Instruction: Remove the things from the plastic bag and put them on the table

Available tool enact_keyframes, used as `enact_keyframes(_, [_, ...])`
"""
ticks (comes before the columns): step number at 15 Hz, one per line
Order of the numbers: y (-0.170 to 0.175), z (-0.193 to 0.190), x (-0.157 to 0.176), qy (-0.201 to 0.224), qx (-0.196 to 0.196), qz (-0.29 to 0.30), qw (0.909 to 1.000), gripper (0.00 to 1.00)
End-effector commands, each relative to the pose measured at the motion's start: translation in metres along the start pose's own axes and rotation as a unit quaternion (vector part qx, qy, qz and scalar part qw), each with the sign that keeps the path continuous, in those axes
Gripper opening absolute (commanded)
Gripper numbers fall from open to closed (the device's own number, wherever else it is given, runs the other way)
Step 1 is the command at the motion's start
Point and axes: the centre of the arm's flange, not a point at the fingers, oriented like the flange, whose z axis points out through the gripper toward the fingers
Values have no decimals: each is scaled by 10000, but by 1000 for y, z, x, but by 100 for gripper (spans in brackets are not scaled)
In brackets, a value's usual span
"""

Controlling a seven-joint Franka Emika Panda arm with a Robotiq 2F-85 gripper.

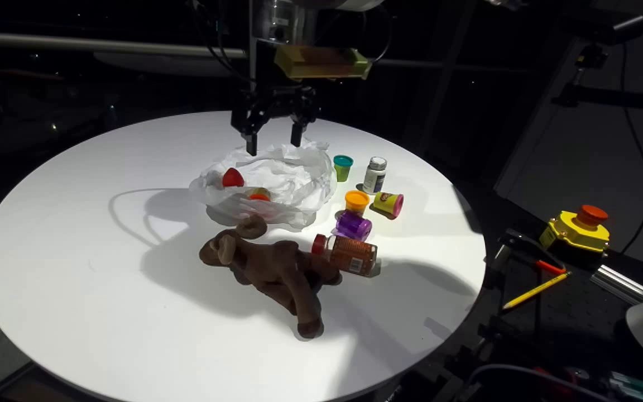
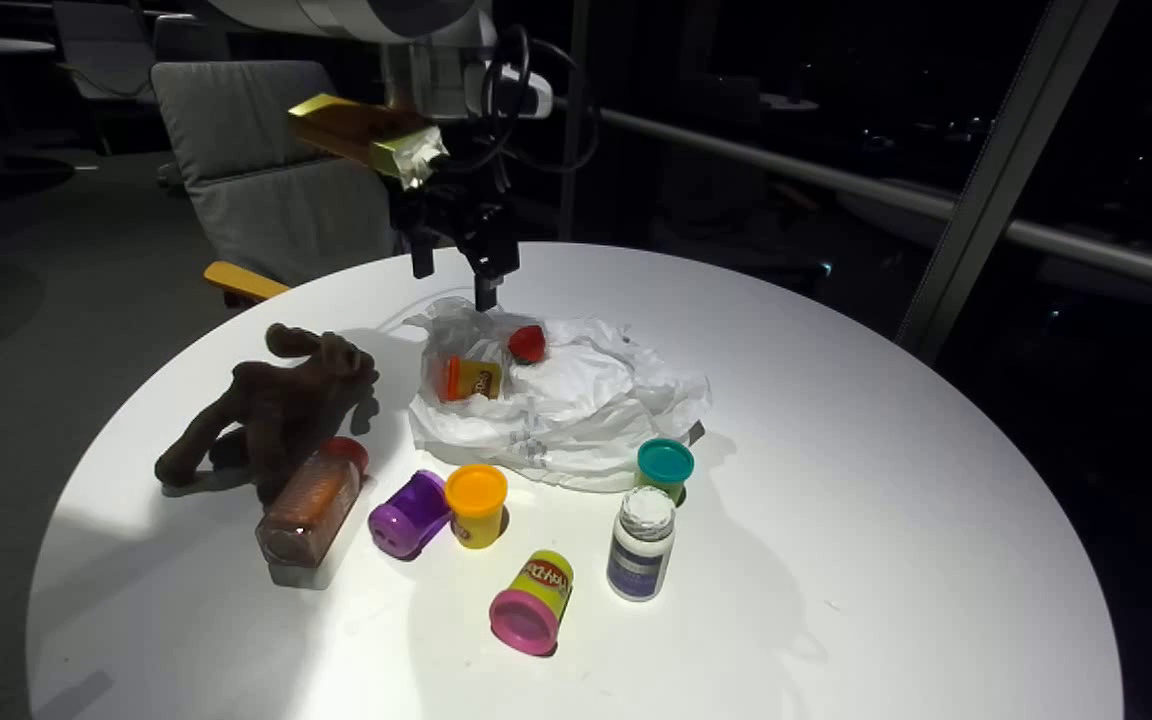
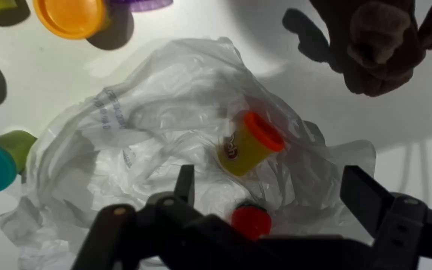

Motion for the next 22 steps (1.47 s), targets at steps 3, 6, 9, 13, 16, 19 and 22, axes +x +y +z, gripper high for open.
enact_keyframes(3, [-31, 78, 65, 397, -42, 134, 9991, 100])
enact_keyframes(6, [-25, 99, 83, 713, -154, 311, 9969, 100])
enact_keyframes(9, [-10, 99, 102, 992, -279, 547, 9932, 100])
enact_keyframes(13, [8, 96, 118, 1078, -345, 753, 9907, 100])
enact_keyframes(16, [11, 96, 118, 1049, -277, 757, 9912, 100])
enact_keyframes(19, [6, 96, 119, 1029, -182, 745, 9917, 100])
enact_keyframes(22, [1, 92, 119, 950, -47, 764, 9925, 100])
